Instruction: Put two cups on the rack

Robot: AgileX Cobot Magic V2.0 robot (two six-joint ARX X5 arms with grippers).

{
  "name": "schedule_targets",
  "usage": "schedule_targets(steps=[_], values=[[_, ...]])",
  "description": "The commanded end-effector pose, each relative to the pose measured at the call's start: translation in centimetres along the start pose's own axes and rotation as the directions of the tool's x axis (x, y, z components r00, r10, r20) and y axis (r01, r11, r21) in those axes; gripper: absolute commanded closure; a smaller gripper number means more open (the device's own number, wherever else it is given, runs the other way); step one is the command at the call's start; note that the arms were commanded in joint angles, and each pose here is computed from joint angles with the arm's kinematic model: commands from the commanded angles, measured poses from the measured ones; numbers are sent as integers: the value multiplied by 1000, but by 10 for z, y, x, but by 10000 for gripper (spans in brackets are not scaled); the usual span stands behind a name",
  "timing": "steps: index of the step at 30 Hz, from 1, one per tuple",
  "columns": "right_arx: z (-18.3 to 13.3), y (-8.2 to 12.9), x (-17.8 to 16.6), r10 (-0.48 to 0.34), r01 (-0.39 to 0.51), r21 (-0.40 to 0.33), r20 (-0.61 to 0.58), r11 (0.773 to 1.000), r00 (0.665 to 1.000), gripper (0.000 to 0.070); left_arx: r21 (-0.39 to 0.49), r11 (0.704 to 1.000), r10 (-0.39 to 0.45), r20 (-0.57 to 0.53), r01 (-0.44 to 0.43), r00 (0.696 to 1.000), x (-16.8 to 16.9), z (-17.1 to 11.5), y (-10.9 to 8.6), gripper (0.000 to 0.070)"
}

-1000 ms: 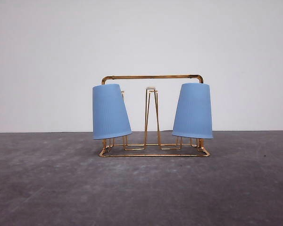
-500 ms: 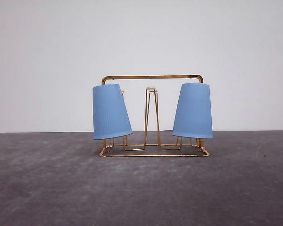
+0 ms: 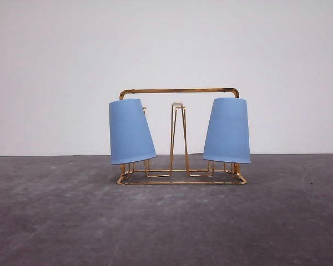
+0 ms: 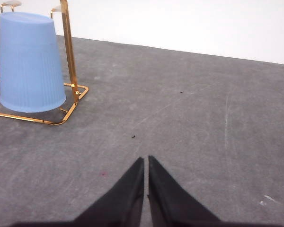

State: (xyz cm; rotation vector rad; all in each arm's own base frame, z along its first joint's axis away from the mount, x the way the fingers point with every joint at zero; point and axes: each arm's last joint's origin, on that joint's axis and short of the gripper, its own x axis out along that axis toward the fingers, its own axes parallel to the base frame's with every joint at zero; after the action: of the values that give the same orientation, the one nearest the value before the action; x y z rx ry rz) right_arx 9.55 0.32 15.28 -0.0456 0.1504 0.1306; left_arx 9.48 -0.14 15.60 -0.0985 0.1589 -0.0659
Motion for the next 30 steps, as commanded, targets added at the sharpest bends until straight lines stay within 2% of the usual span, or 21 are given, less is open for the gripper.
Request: schedule_targets(steps=[1,30], values=[[0,0,0,-4,4,-10,6,1000,1000,686,-1,1000,-1,-19,1,1000,1,-5,0,685],[0,0,0,-4,4,-10,6,1000,1000,686,-1,1000,-1,-19,1,1000,1,-5,0,685]])
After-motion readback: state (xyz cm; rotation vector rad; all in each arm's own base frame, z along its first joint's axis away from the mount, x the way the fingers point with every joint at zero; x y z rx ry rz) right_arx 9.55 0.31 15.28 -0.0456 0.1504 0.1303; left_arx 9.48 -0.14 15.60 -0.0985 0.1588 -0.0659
